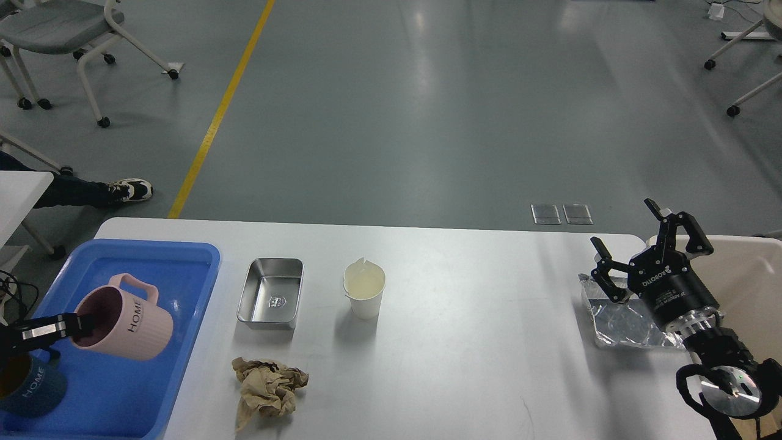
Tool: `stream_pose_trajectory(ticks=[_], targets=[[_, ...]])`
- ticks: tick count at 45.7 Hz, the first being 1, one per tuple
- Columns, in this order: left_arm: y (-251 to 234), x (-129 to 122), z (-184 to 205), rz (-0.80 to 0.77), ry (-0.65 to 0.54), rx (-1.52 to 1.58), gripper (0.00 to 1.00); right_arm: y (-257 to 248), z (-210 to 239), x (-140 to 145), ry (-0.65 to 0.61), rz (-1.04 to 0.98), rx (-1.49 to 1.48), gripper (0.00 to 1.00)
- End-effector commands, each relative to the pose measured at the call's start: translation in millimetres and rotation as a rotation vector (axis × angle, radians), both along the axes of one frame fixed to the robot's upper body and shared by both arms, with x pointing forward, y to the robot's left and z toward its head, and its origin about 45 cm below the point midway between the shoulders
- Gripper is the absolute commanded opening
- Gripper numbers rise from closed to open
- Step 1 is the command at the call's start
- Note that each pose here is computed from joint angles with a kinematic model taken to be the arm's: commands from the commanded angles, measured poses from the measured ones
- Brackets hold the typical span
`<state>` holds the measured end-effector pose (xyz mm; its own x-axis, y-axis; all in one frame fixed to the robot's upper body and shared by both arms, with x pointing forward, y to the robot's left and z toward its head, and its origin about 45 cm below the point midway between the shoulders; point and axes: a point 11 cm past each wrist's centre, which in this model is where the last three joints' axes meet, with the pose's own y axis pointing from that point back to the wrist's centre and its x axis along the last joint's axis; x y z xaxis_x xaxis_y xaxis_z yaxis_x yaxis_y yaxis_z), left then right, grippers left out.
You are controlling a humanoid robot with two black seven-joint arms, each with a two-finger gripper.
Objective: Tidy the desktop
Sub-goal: 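Carry the pink mug into the blue tray with the left gripper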
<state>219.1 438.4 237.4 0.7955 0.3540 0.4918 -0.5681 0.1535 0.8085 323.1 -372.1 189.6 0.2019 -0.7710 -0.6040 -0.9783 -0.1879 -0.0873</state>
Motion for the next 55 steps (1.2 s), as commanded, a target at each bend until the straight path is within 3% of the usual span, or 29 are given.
stream_pose_trajectory(ticks=[1,12,43,55], targets=[[15.0,-7.3,5.0,0.034,0.002,0.024,0.0,0.2,-0.9,-0.7,0.002,-0.001,0.002,1.0],[36.6,-19.9,-10.6,0.084,0.05,0.066,0.0,-0.1,-2.4,-2.0,0.006,-0.001,0.002,1.0],[35.5,-17.8,-102.2,0.099,0.14,0.081,0.0,6.6,-5.4,-1.8,0.013,0.016,0.004,1.0],[38.5,-13.6,-114.9,0.111,0.142,0.093,0.0,7.1,-6.8,-2.3,0.016,0.016,0.006,1.0]])
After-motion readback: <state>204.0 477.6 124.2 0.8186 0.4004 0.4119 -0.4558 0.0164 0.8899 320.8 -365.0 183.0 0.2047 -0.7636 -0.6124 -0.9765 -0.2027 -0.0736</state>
